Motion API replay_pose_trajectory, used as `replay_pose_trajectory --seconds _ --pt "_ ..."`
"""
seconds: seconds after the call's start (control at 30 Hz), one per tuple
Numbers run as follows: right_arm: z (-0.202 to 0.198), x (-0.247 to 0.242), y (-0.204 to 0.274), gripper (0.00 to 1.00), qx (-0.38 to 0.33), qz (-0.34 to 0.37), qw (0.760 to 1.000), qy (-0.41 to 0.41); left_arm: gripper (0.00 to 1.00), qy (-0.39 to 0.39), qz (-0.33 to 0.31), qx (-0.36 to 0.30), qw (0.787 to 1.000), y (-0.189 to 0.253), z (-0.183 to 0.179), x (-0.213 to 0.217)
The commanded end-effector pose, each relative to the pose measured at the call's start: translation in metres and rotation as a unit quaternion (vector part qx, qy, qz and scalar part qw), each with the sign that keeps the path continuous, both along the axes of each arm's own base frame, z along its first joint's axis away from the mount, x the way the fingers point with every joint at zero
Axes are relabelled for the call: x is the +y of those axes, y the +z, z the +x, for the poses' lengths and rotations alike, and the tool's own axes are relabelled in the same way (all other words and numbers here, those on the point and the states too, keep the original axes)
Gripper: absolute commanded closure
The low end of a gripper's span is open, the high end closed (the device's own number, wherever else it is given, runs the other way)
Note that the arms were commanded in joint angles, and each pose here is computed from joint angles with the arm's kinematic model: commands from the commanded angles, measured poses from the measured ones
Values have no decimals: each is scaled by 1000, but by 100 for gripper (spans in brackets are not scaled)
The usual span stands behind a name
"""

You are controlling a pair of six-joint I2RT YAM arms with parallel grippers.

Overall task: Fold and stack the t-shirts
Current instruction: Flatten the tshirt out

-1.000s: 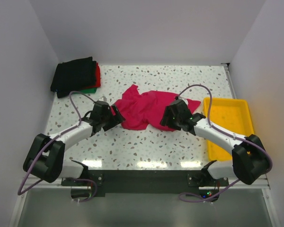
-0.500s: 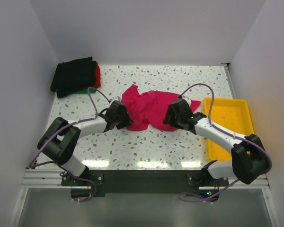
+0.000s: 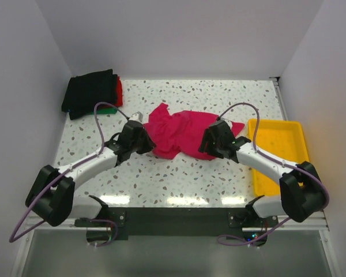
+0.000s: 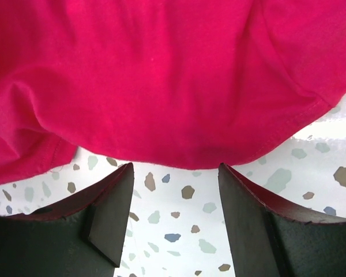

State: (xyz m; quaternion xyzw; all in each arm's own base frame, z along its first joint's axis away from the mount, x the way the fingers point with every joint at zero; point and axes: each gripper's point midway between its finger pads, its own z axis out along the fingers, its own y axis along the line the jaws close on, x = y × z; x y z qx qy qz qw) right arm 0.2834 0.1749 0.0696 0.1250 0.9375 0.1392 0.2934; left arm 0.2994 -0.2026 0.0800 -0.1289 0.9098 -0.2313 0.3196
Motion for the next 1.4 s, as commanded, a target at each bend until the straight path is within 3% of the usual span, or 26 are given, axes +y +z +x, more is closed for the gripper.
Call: replay_pose_trajectory --seconds 0.0,0.23,0.37,0.53,0.67,0.7,0.73,0.83,0.9,0.93,1.1,1.2,1.37 --pt "-1 9 5 36 -9 16 1000 9 100 -91 -8 -15 996 7 -31 -17" --pt "-33 7 21 36 -12 75 997 1 100 -194 -49 -34 979 21 -70 -64" --pt "-46 -25 30 34 -32 43 997 -46 100 -264 -53 -51 962 33 -84 -114" --pt "-56 -57 34 29 -41 0 995 -96 100 -378 -95 -58 919 43 -119 -193" --pt "-56 -65 28 25 -32 -16 993 -113 71 -399 -121 -80 905 63 -122 -212" --pt "-55 -62 25 24 -26 -14 994 -108 55 -390 -110 -83 910 65 -116 -205" --pt "-52 -58 24 24 -21 -9 994 -103 46 -366 -98 -95 921 71 -100 -194" --pt "-48 -50 24 24 -17 0 996 -91 39 -315 -93 -95 940 74 -74 -167" --pt "-46 -44 22 25 -12 6 997 -78 35 -246 -93 -98 960 84 -40 -135" --pt "-44 -38 25 25 -15 12 998 -63 35 -196 -56 -76 976 71 -28 -109" --pt "-51 -14 21 27 -3 36 999 -11 34 -5 -8 -54 998 55 33 -12" --pt "-59 -6 25 27 -16 19 1000 8 32 47 -13 -33 998 35 61 17" --pt "-69 9 18 25 -14 -11 999 36 23 43 -16 -28 999 20 105 17"
